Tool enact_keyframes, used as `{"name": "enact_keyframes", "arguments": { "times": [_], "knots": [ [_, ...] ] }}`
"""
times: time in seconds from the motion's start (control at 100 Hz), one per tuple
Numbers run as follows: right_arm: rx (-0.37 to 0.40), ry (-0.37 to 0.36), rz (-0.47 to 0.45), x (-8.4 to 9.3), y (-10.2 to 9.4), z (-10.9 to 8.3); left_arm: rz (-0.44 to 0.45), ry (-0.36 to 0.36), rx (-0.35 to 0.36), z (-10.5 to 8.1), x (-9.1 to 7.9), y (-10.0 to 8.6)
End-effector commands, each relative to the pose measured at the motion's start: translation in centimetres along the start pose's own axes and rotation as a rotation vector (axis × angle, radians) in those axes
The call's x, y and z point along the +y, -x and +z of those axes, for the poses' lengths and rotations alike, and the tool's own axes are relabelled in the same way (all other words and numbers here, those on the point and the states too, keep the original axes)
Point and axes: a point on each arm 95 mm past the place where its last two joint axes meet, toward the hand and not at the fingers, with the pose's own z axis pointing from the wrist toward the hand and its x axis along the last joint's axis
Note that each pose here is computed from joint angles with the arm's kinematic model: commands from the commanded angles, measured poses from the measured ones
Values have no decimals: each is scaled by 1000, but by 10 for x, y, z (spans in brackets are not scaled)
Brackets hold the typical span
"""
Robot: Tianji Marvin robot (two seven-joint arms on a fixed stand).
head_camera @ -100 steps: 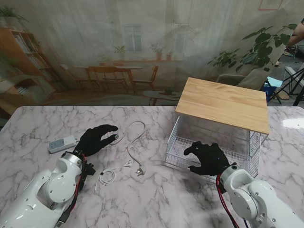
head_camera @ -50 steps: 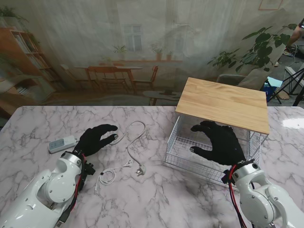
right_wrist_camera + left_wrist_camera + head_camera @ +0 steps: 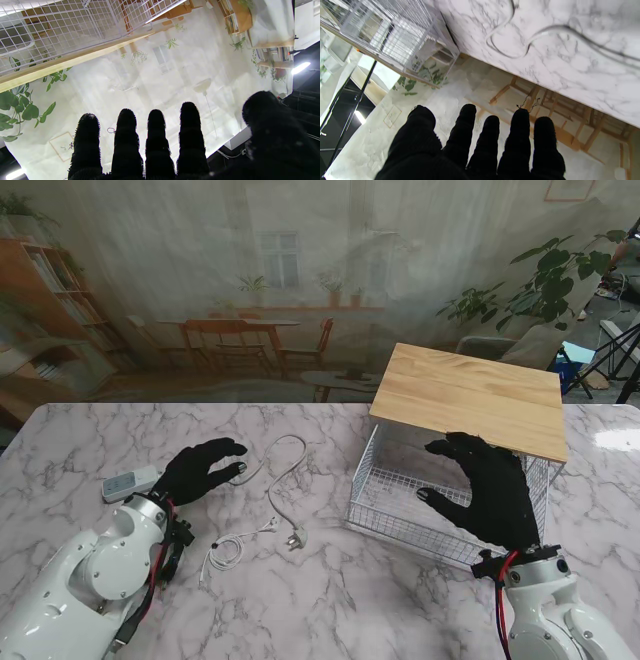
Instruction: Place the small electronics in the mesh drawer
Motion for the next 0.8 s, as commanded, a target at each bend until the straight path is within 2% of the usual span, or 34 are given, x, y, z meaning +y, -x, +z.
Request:
{"name": "enact_keyframes", "arguments": {
  "times": [0.0, 0.14, 0.37, 0.56, 0.79],
  "knots": [
    [-1, -3, 12, -5, -2, -5, 23, 5, 21, 7, -19, -1],
    [-12, -7, 27, -12, -1, -10, 120, 53, 6, 11, -42, 16],
    [-33, -9, 53, -14, 4, -12, 272, 61, -100, 3, -68, 68],
    [-38, -12, 64, -15, 5, -11, 382, 93, -193, -8, -74, 109],
    [-41, -23, 67, -16, 5, -8, 408, 116, -297, -5, -73, 141]
  ]
}}
